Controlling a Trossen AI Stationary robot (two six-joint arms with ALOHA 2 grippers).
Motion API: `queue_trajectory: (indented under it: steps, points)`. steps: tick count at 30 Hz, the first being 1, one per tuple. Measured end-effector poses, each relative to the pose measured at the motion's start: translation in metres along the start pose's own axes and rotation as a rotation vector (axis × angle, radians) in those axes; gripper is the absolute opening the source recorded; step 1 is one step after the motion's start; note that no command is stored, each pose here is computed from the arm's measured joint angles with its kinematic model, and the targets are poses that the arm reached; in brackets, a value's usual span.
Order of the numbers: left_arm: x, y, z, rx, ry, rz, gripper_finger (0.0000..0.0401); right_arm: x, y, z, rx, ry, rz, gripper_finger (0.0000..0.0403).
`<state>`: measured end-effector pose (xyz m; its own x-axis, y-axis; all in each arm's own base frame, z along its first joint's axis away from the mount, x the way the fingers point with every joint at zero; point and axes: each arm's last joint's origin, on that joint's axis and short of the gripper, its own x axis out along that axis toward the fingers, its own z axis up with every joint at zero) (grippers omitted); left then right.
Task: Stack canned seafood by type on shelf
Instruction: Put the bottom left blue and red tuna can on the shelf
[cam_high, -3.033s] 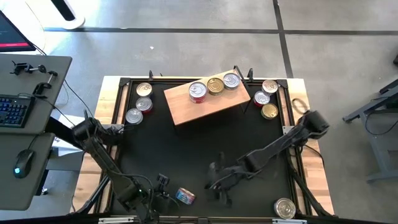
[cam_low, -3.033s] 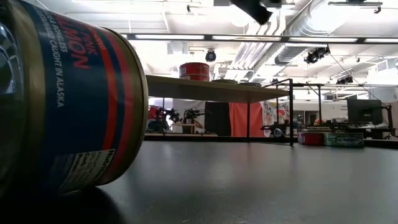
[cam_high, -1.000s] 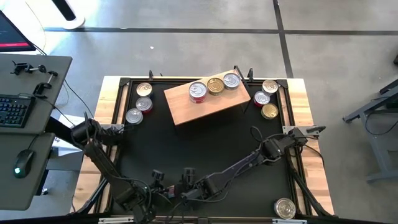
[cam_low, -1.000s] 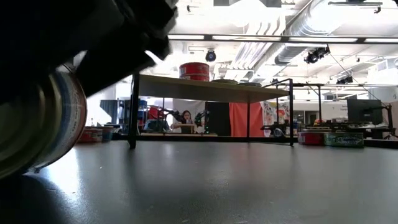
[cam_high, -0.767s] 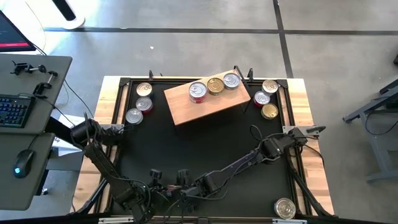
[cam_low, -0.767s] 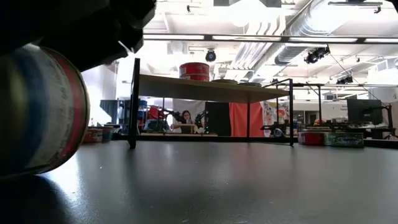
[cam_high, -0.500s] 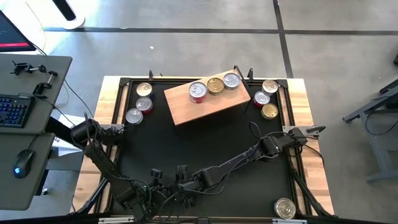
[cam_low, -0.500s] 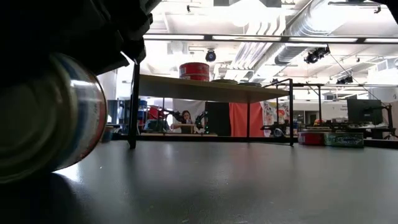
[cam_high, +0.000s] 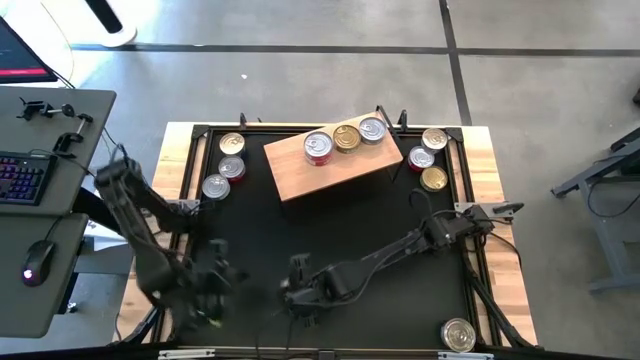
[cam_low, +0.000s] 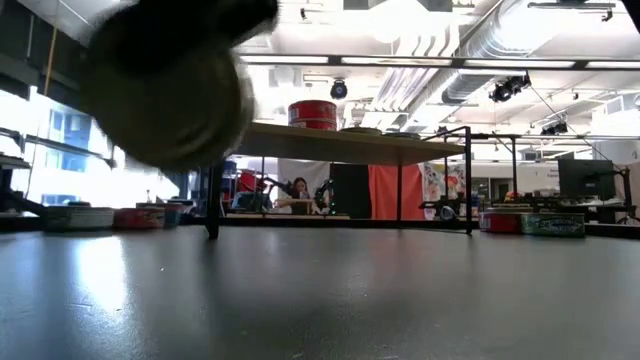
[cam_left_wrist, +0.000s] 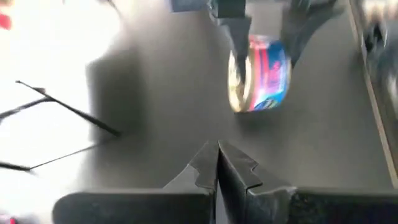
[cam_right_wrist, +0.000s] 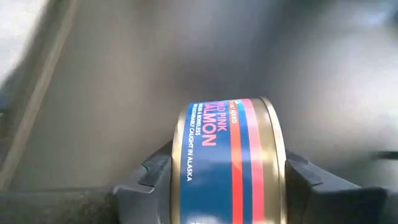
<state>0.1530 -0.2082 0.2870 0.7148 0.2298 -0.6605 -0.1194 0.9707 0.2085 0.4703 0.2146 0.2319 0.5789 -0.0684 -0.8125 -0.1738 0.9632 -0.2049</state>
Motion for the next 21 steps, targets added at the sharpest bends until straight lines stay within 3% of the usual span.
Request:
queue_trajectory:
  steps: [5,10,13,16,21]
  points:
    - [-0.035,0.029,0.005,-0.196,-0.265,0.049,0.0000,-0.055,-0.053,0.003,-0.008,0.014,-0.191,0.0167]
    - [-0.040,0.036,0.007,-0.269,-0.454,0.136,0.0000,-0.090,-0.118,0.007,-0.071,0.008,-0.393,0.0167]
    - [-0.034,0.037,0.011,-0.317,-0.499,0.190,0.0000,-0.089,-0.156,0.005,-0.105,0.044,-0.442,0.0167]
    - [-0.024,0.039,0.016,-0.394,-0.508,0.226,0.0000,-0.079,-0.188,0.001,-0.177,0.083,-0.409,0.0167]
    - [-0.008,0.041,0.026,-0.542,-0.502,0.249,0.0000,-0.073,-0.235,0.001,-0.255,0.037,-0.418,0.0167]
